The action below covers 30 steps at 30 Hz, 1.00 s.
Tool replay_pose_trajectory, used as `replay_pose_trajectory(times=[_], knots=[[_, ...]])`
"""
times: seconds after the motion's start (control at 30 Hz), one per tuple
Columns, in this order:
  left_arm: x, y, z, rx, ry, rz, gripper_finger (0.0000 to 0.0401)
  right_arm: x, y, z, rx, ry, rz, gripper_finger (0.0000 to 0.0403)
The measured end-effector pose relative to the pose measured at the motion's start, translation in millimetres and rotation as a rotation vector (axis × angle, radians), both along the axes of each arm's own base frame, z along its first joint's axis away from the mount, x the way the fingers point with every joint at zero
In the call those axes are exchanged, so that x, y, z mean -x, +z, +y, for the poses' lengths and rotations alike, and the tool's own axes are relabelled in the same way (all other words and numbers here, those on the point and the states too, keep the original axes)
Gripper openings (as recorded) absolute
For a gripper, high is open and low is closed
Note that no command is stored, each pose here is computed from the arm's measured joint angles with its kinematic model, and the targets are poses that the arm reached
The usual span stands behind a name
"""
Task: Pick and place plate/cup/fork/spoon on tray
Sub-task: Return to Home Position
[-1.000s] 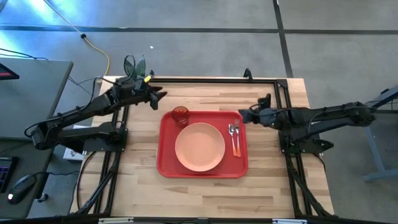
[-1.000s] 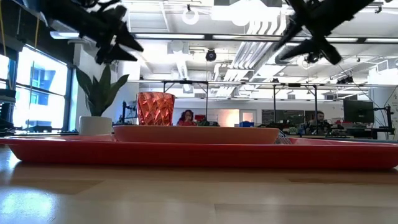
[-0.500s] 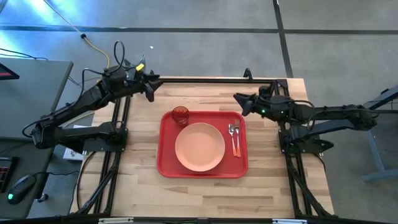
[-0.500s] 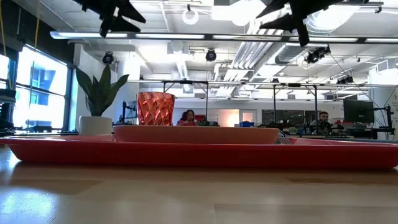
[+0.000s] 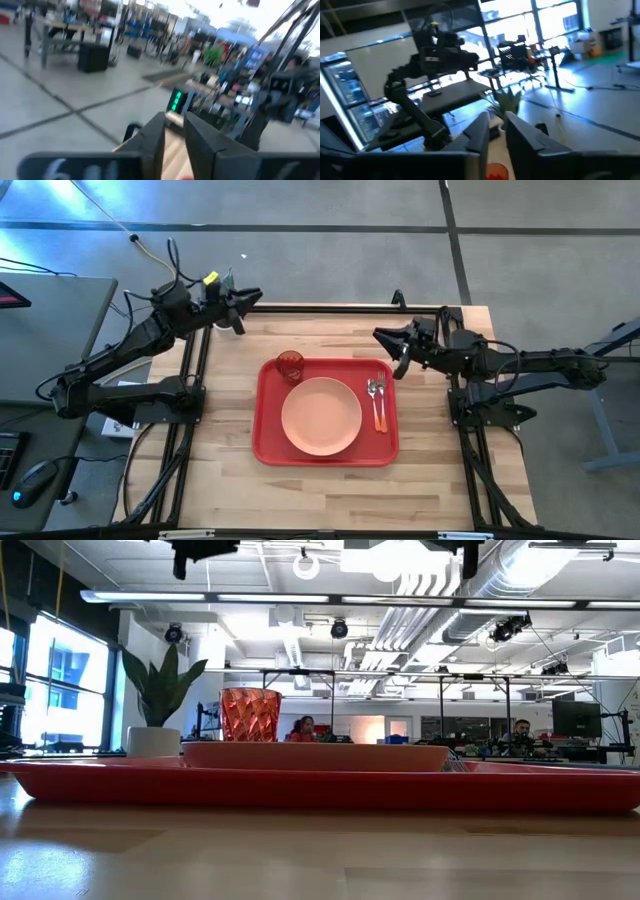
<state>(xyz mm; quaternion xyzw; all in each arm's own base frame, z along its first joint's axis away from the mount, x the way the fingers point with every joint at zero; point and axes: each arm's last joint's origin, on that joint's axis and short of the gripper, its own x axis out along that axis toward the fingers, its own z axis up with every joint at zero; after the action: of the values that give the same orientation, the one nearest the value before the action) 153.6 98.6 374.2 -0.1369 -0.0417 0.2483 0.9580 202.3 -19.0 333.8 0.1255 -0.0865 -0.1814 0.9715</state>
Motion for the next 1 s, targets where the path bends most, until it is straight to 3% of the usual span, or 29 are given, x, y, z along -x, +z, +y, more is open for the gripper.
replay_pose_trajectory(times=[0.13, 0.27, 0.5, 0.7, 0.87, 1.0], knots=[[0.3, 8.9, -0.6, -0.016, -0.013, -0.096, 0.0025, -0.2, 2.3, 2.0, -0.004, 0.045, -0.028, 0.0006], [0.4, 14.0, -1.8, -0.012, -0.046, -0.157, 0.0003, -0.5, 2.7, 7.3, -0.027, 0.077, -0.04, 0.001], [-1.2, 19.0, -6.5, -0.008, -0.127, -0.211, 0.0001, -1.0, 10.3, 11.2, -0.001, 0.093, -0.076, 0.0001], [-15.6, 37.0, -21.9, -0.058, -0.242, -0.161, 0.0001, -22.6, 40.6, 12.6, 0.131, 0.161, -0.076, 0.0], [-34.9, 61.5, -35.2, -0.147, -0.329, -0.133, 0.0, -61.7, 67.1, 15.2, 0.282, 0.29, -0.018, 0.0], [-55.6, 77.1, -52.9, -0.213, -0.389, -0.146, 0.0, -95.9, 72.6, 22.9, 0.413, 0.32, 0.096, 0.0]])
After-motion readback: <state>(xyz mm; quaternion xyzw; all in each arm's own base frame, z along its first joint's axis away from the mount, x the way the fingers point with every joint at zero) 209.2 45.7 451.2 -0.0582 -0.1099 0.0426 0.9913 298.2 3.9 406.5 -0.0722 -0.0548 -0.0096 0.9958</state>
